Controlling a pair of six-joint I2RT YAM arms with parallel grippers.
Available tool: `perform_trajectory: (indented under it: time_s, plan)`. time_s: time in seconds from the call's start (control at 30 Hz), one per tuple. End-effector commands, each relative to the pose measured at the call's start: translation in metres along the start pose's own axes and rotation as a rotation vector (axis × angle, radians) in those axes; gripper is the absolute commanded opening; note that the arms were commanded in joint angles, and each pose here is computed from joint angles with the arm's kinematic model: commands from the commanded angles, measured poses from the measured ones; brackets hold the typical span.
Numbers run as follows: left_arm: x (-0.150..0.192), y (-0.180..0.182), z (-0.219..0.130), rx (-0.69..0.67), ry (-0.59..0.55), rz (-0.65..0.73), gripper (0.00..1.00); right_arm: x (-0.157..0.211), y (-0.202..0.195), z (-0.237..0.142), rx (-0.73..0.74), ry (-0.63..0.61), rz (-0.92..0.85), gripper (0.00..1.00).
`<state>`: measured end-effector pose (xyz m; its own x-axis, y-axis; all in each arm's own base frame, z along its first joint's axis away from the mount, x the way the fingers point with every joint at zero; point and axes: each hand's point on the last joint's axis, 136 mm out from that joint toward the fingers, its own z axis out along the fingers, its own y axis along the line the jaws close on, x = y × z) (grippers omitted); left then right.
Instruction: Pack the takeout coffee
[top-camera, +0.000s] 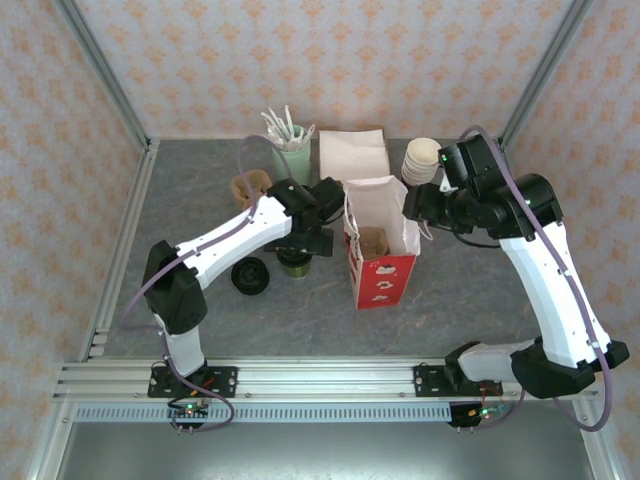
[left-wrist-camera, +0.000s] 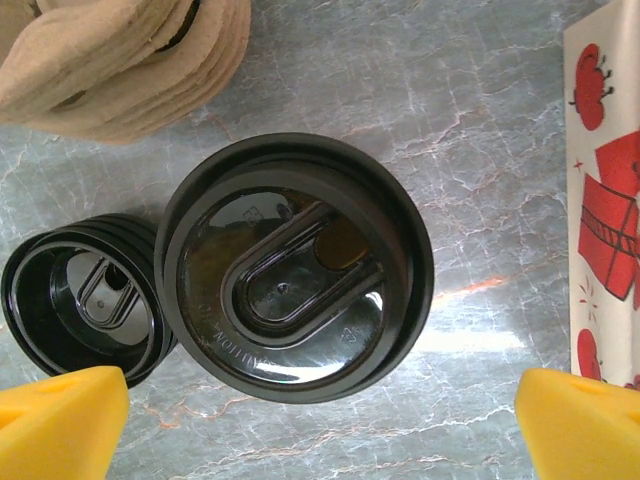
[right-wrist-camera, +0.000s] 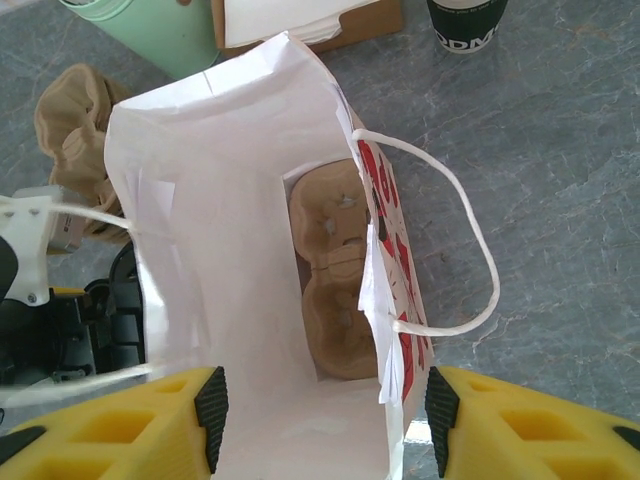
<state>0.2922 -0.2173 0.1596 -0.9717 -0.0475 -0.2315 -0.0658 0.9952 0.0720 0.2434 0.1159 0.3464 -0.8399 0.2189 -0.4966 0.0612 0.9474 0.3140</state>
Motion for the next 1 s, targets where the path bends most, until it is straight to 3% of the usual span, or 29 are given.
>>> perform_trajectory:
  time_s: [0.0,0.5,0.97]
  plan:
    - [-0.003,0.014,-0.003,-0.032,-0.003,-0.07,1.0,-0.001,-0.01,0.0,0.032,0.002,-0.007,0.57]
    - [-0.009,0.018,0.013,0.008,0.034,-0.115,0.97,-0.004,-0.015,0.017,0.011,0.038,0.024,0.57]
    - [0.0,0.014,0.026,0.013,0.074,-0.112,0.88,-0.001,-0.02,0.024,0.026,0.057,0.029,0.56]
